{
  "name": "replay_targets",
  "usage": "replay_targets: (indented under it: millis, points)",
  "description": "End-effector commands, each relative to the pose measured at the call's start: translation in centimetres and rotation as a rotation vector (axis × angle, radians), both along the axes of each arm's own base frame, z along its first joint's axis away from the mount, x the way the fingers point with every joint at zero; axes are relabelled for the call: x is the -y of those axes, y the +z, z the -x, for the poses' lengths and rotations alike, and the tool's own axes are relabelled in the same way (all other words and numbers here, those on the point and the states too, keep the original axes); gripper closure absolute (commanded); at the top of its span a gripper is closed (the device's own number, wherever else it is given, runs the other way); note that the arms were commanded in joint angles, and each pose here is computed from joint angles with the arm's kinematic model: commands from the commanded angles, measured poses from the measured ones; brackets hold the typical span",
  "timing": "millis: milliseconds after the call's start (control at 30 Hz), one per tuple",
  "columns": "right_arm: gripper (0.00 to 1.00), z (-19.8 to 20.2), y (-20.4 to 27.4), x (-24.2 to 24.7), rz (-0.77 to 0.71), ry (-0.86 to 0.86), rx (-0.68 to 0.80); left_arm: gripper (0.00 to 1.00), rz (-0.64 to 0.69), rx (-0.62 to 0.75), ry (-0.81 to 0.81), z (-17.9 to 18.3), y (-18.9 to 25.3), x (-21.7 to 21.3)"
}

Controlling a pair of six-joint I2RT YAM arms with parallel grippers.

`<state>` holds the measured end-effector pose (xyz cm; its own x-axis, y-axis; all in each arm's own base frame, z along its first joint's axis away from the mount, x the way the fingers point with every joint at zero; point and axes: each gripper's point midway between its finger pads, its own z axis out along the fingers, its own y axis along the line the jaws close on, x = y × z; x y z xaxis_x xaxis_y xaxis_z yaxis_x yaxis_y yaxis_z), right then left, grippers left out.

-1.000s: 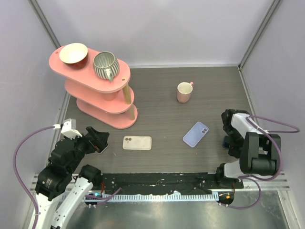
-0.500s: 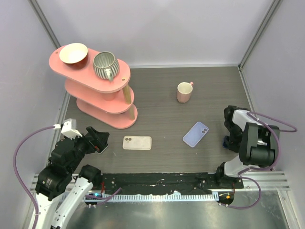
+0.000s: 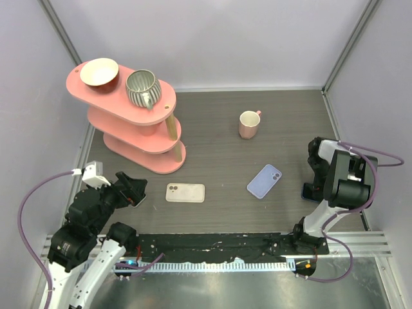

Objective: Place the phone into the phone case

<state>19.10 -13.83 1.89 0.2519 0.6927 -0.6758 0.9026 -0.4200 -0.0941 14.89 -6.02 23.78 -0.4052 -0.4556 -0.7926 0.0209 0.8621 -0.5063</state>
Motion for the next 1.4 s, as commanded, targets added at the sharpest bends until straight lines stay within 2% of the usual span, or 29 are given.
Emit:
replay_targets:
  millis: [0,233,467,533,667,700,733,833,933,1067,1233,1367]
  points:
    - [0.00,0.1,-0.9,-0.1,-0.033,0.023,-0.035,0.03,0.021,0.060,-0.005,-0.5,1.3,0.2]
    - [0.02,0.0,-0.9,-0.2,-0.026,0.077,0.045,0.03,0.029,0.075,-0.014,-0.2,1.5,0.3]
    - [0.00,0.8,-1.4,-0.6,-0.036,0.095,0.044,0.03,0.037,0.093,-0.024,-0.1,1.8,0.4]
    - [0.00,0.8,-1.7,-0.8,-0.056,0.105,0.040,0.00,0.038,0.094,-0.030,0.0,1.8,0.5]
    - [0.02,-0.2,-1.7,-0.4,-0.058,0.165,0.036,0.00,0.054,0.142,-0.141,0.5,2.9,2.2]
    - [0.04,-0.6,-1.6,-0.4,-0.059,0.192,0.042,0.00,0.052,0.142,-0.227,1.0,3.0,3.5]
    - [0.05,-0.9,-1.6,-0.3,-0.062,0.223,0.048,0.00,0.048,0.130,-0.243,1.0,3.1,3.7]
    - [0.08,-2.1,-0.9,0.1,-0.039,0.337,0.092,0.00,-0.010,0.035,-0.260,0.9,3.1,3.8]
    - [0.16,-3.6,-0.1,0.3,-0.010,0.488,0.144,0.01,-0.065,0.002,-0.247,0.6,4.0,3.2]
    - [0.21,-5.5,1.0,0.2,0.024,0.655,0.205,0.00,-0.039,0.036,-0.231,0.0,6.1,3.4]
    - [0.23,-7.0,1.5,-0.7,-0.014,0.817,0.209,0.00,-0.099,-0.092,-0.210,-1.6,4.2,3.5]
    - [0.28,-8.8,1.7,-1.4,-0.076,0.917,0.190,0.00,-0.118,-0.168,-0.268,-2.7,2.7,4.9]
